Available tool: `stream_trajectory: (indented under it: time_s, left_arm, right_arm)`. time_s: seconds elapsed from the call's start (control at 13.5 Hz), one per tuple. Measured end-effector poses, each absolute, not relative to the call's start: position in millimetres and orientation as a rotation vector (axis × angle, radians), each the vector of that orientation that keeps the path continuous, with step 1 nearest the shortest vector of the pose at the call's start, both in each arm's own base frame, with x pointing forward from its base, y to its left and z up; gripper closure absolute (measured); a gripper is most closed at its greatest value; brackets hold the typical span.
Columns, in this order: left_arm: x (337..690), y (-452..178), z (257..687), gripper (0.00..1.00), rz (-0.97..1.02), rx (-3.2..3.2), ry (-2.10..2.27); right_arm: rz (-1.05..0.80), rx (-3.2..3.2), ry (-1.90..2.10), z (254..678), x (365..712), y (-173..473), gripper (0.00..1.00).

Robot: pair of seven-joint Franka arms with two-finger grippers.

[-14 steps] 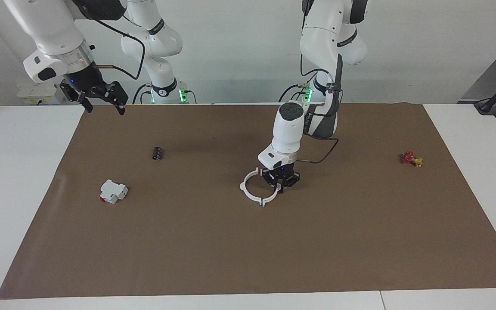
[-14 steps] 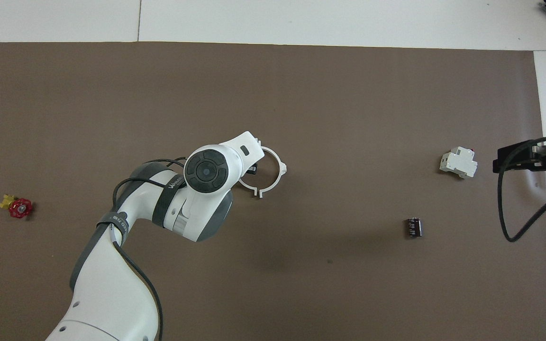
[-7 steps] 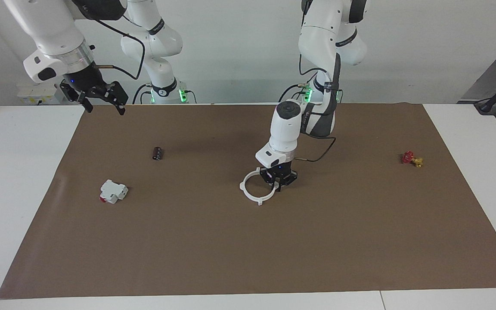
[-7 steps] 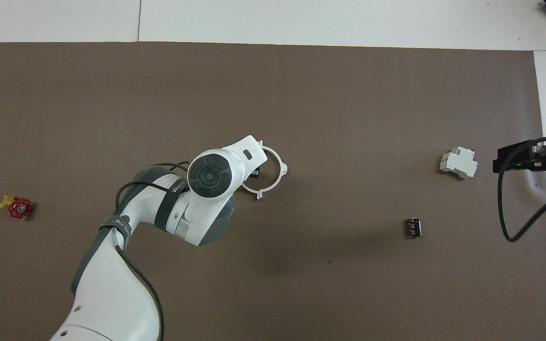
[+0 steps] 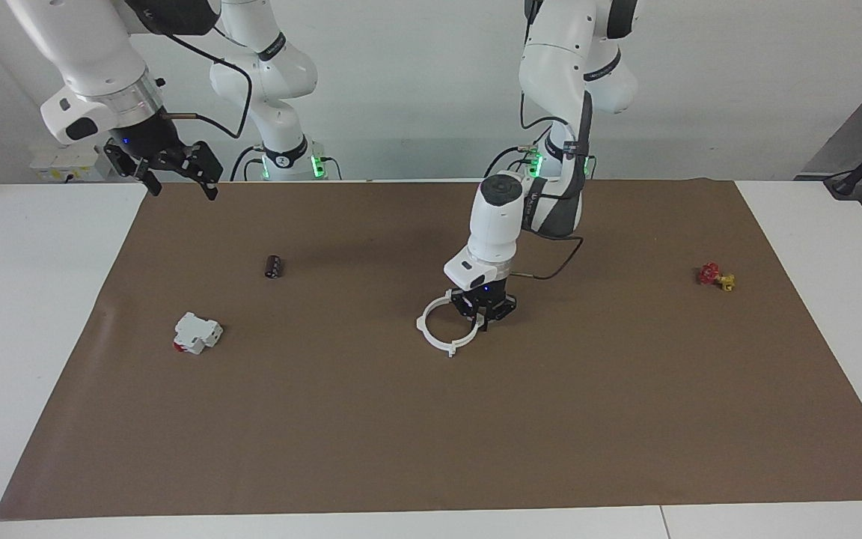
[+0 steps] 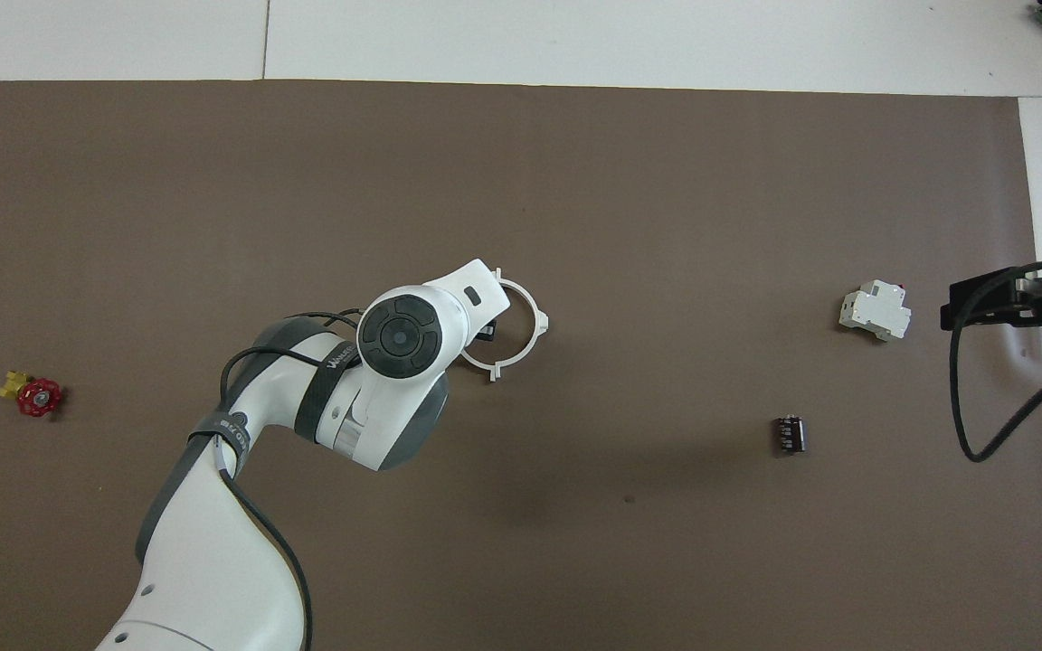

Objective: Assemble drain pipe with both arms
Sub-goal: 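Push the held half-ring onto the placed one with the left gripper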

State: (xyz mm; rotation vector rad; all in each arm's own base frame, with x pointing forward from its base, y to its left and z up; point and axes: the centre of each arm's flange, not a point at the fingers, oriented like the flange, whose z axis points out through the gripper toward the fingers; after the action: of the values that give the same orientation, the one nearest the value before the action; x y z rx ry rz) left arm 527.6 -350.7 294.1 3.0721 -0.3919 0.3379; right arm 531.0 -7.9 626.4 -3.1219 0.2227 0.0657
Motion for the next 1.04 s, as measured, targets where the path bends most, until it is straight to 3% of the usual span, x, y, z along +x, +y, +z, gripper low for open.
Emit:
stream_trajectory:
  time_s: [1.04]
  left_arm:
    - [527.5,-349.8,293.8,0.79,0.335,3.076,-0.331]
  right_arm:
    - [0.066,-3.122,0.223,626.4,531.0,-7.9,0.0]
